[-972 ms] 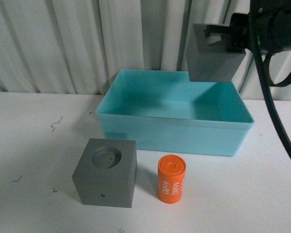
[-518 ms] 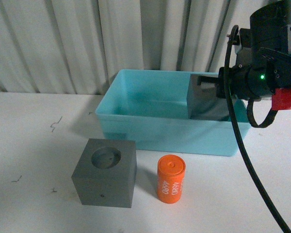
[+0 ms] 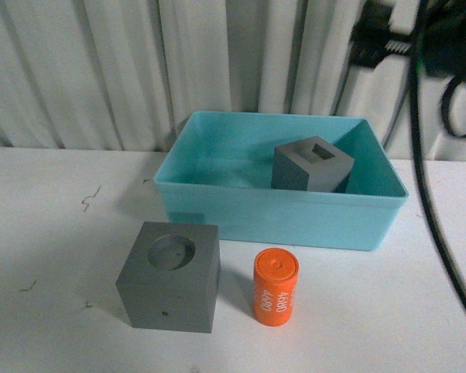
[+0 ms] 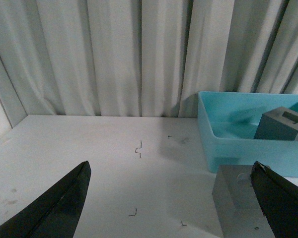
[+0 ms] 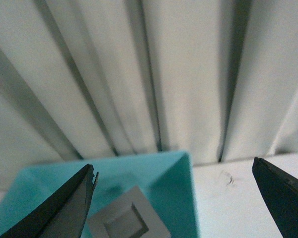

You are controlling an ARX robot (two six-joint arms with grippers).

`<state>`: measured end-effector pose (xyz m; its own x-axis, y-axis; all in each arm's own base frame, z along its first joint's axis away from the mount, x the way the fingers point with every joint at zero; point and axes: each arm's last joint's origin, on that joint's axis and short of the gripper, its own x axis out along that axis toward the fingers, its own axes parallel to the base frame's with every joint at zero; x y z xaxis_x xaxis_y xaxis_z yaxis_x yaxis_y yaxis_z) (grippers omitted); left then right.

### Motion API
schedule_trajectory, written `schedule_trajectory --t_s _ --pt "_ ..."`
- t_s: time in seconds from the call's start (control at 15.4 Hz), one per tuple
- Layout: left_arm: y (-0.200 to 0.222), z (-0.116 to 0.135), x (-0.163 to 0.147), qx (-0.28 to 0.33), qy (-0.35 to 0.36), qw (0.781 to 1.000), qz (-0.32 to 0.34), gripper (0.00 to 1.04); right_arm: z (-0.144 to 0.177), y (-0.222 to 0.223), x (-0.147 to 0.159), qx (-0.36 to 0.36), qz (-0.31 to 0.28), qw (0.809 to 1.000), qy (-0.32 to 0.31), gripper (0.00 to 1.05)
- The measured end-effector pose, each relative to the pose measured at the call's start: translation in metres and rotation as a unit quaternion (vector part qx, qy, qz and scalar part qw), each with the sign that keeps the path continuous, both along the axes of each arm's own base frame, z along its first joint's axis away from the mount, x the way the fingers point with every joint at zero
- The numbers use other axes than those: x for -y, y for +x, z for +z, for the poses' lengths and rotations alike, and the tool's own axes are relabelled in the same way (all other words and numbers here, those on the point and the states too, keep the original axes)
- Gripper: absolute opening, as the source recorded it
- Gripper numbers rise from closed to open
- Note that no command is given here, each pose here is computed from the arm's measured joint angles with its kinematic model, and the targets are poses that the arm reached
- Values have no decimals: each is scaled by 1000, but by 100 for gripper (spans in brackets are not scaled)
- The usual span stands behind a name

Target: Place gray and orange parts in blue box

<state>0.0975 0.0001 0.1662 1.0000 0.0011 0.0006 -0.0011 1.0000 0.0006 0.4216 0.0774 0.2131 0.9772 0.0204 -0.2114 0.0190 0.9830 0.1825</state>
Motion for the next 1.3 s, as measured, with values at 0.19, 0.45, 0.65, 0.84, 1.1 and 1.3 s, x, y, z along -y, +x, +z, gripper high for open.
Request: schedule_trajectory --t_s 0.19,0.45,0.65,0.84,1.1,1.3 --pt "0 0 0 0 0 1000 0 98 56 -106 50 46 -62 997 12 98" --pt "0 0 0 1 0 1000 0 98 -15 -238 80 35 -74 997 17 81" --pt "0 0 0 0 0 1000 0 98 -27 -263 77 100 -1 992 -78 34" --pt "0 0 0 0 0 1000 0 98 -34 -279 77 103 0 991 -89 2" --pt "0 0 0 0 0 1000 0 98 -43 -291 77 115 -1 989 -89 2" --pt "0 0 0 0 0 1000 0 98 -42 -298 77 116 -1 989 -89 2"
